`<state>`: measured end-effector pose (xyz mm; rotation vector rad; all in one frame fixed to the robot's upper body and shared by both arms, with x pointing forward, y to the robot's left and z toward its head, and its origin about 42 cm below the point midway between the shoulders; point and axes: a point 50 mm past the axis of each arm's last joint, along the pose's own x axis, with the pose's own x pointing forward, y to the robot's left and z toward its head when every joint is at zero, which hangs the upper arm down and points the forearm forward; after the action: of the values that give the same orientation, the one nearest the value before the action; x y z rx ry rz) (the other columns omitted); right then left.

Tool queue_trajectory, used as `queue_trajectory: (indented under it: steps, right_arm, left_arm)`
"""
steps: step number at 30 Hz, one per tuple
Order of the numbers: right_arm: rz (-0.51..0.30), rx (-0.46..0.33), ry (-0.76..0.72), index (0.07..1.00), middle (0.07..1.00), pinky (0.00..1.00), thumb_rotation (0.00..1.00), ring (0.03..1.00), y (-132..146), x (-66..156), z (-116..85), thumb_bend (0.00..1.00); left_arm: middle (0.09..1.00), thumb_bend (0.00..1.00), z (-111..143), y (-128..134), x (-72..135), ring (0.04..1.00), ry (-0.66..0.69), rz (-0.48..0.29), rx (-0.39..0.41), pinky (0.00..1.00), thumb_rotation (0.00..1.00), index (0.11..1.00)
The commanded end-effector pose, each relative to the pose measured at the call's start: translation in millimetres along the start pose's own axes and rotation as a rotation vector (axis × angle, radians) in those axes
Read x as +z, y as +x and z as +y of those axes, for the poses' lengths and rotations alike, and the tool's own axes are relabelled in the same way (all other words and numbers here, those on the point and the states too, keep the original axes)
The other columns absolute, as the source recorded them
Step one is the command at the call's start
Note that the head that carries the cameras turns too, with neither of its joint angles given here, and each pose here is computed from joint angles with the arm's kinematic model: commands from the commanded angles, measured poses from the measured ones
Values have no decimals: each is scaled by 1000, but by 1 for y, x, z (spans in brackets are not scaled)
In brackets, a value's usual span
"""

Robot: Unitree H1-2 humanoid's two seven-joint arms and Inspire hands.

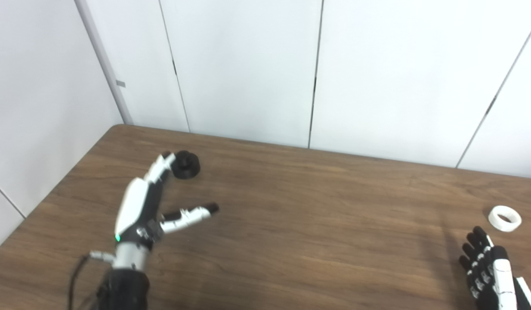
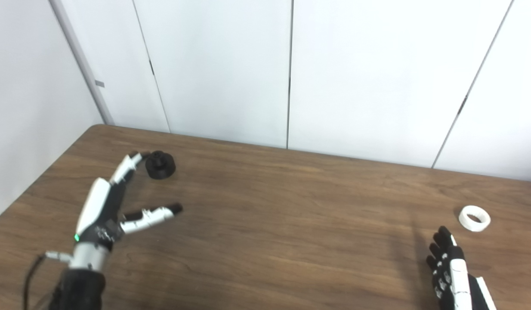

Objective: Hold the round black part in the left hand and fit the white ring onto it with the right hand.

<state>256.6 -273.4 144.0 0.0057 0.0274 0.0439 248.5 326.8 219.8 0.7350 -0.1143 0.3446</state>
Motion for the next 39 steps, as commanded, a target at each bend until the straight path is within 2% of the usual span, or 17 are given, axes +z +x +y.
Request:
queue_trajectory:
  steps: [1, 8, 14, 24, 31, 39]
  right_arm:
    - [-27, 7, -1, 1000, 1000, 1000, 1000, 1000, 1, 9, 4, 395]
    - [-28, 4, -11, 1000, 1000, 1000, 1000, 1000, 0, 14, 8, 355]
    - [-32, 2, -17, 1000, 1000, 1000, 1000, 1000, 0, 15, 11, 329]
    - [-36, 4, -17, 1000, 1000, 1000, 1000, 1000, -2, 17, 12, 297]
    - [-34, 8, -9, 1000, 1000, 1000, 1000, 1000, -4, 18, 13, 287]
    - [-38, 10, -5, 1000, 1000, 1000, 1000, 1000, -5, 17, 12, 283]
  left_arm:
    - [1000, 956, 15, 16, 4, 1000, 58, -20, 43, 1000, 378, 927]
    - [994, 969, 33, 54, -18, 1000, 146, 45, 78, 1000, 370, 901]
    - [994, 977, 34, 85, -35, 1000, 196, 109, 82, 1000, 395, 895]
    - [994, 973, 20, 132, -49, 1000, 221, 175, 34, 1000, 386, 877]
    - [992, 1000, 6, 155, -49, 1000, 238, 230, 2, 1000, 418, 879]
    - [994, 1000, -11, 179, -55, 1000, 289, 279, -30, 1000, 408, 868]
